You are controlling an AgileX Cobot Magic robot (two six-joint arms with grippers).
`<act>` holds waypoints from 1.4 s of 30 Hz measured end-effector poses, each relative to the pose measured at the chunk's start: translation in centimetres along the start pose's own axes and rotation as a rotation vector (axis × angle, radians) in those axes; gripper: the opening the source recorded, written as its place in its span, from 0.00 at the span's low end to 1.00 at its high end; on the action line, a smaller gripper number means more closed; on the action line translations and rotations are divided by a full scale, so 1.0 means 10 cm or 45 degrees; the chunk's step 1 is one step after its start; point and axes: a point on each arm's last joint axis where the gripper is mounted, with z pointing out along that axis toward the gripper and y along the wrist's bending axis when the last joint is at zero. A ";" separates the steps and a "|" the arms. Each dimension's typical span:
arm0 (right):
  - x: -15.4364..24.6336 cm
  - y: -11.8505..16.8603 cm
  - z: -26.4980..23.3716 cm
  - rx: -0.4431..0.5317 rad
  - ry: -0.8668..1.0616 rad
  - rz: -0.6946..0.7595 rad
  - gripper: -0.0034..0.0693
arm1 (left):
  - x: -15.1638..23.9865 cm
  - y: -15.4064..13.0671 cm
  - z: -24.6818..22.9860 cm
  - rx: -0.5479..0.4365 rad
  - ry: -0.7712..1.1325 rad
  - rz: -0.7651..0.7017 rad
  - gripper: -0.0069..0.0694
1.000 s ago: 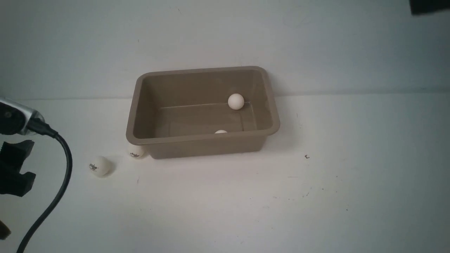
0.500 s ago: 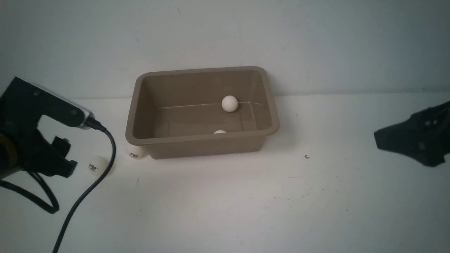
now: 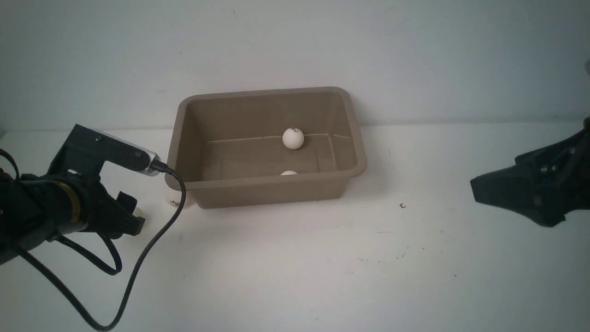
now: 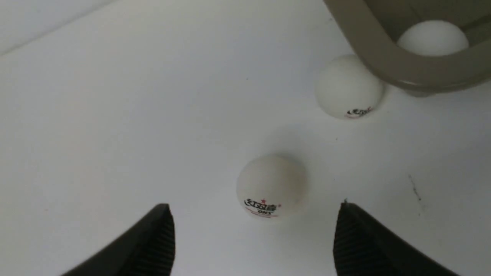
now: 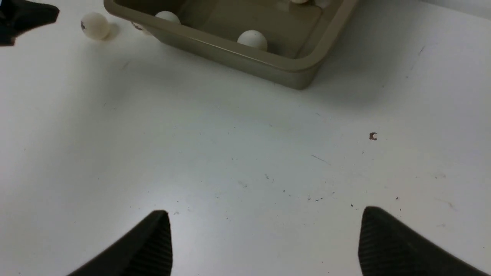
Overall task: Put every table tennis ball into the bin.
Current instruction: Use the left arm to clamp the table tennis ball closest to it
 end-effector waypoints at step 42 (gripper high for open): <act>-0.03 0.02 0.00 -0.028 -0.040 0.018 0.86 | -0.42 -1.11 -0.37 0.554 -0.499 0.233 0.74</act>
